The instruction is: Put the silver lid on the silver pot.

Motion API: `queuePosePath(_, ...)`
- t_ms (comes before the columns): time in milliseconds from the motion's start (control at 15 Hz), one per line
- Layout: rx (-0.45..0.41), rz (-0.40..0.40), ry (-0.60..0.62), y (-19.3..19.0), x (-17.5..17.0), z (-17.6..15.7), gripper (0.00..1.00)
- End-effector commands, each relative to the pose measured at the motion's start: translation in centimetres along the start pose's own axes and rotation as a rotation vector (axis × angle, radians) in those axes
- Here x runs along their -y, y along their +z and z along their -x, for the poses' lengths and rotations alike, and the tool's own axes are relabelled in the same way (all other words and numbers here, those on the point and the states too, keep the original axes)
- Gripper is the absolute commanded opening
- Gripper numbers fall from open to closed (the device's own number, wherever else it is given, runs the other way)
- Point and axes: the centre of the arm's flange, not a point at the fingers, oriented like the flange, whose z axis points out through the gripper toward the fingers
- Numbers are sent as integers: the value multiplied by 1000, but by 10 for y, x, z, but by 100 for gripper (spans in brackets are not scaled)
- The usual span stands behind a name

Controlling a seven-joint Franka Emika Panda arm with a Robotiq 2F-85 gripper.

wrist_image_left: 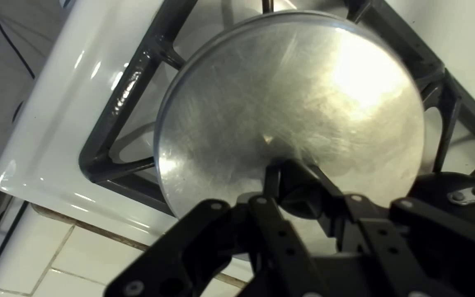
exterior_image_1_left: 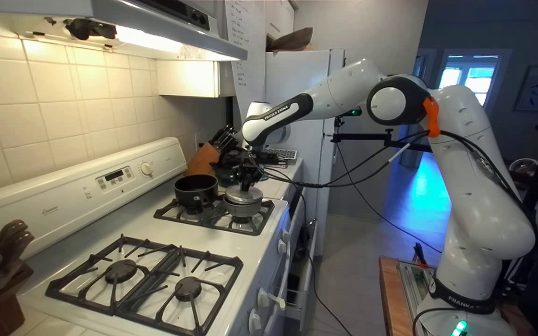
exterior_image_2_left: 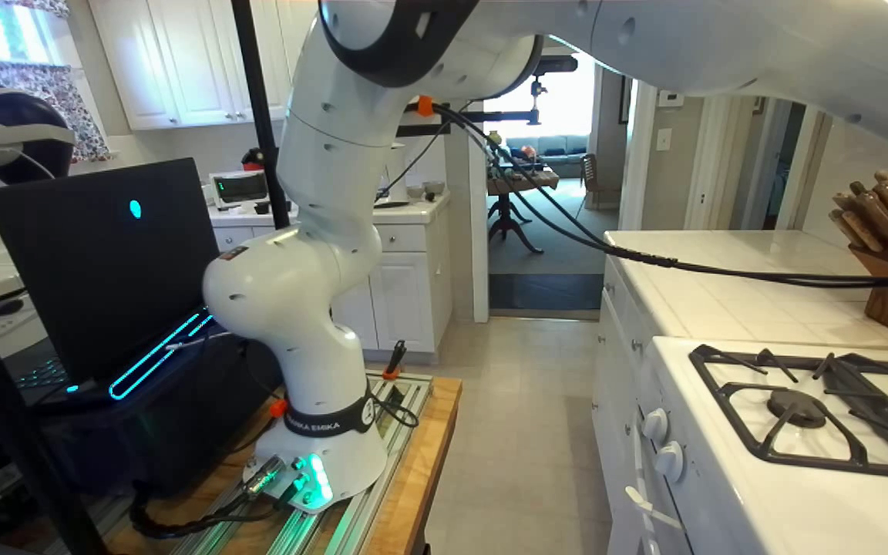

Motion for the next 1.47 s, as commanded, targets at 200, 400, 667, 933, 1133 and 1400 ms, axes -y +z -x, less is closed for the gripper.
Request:
queuePosePath(200,24,-9,8,3,6,-9,6)
queuePosePath(400,24,-2,2,4,8,-7,6)
queuePosePath(667,26,1,2,6,9,-7,6)
queuePosePath(933,34,1,0,7,10,-8,6)
queuePosePath(1133,41,-2,-1,9,11,-8,30)
queuePosePath(1400,45,0,0,8,11,-8,30)
